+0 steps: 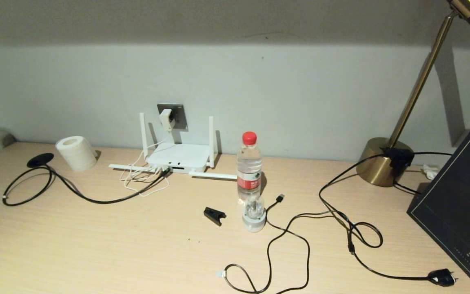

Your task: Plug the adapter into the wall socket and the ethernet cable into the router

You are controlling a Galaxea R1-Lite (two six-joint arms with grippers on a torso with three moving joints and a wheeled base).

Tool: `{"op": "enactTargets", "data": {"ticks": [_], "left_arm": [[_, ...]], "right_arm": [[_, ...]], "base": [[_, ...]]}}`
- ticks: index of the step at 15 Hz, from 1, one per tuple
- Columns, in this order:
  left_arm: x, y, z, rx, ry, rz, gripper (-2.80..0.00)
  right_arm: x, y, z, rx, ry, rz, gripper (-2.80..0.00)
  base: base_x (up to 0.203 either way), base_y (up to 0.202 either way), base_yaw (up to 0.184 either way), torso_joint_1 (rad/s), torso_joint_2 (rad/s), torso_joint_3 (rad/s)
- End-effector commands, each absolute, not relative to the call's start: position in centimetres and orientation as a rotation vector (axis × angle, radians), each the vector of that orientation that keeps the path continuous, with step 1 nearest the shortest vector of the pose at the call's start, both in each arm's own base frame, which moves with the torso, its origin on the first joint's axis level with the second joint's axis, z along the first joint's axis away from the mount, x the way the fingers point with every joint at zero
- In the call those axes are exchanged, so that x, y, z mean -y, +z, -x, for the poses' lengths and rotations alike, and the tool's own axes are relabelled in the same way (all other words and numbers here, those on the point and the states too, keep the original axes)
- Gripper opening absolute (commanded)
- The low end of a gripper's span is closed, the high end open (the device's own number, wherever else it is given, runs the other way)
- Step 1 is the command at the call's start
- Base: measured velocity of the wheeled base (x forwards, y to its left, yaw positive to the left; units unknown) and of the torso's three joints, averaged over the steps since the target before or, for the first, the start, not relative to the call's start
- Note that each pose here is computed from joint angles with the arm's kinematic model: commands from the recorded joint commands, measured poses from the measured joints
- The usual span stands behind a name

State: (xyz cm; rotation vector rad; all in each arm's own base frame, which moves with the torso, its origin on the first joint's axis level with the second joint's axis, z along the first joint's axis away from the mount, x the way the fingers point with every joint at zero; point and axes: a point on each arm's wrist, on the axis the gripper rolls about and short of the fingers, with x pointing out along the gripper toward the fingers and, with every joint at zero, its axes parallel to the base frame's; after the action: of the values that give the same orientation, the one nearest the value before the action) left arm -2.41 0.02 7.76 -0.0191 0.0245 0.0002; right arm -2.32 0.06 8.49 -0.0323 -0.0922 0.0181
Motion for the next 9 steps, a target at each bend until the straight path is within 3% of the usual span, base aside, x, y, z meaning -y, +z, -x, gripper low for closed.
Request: {"op": "enactTargets", "data": {"ticks": [1,9], "left_arm": [[-0.03,7.63,2.44,-0.025,0.002,0.023,-2.80],[-0.02,7.71,2.19,0.040,-0.002,0.028,-2.80]], "right_arm": [[-0.06,7.53,2.03,0.057,0.020,0.031,-2.80],[-0.05,7.53,2.03,0.057,0.013,0.037,-2.80]], "base": [[0.000,0.000,0.000,0.000,0.00,0.000],[0.000,0.000,0.000,0.000,0.00,0.000]]}}
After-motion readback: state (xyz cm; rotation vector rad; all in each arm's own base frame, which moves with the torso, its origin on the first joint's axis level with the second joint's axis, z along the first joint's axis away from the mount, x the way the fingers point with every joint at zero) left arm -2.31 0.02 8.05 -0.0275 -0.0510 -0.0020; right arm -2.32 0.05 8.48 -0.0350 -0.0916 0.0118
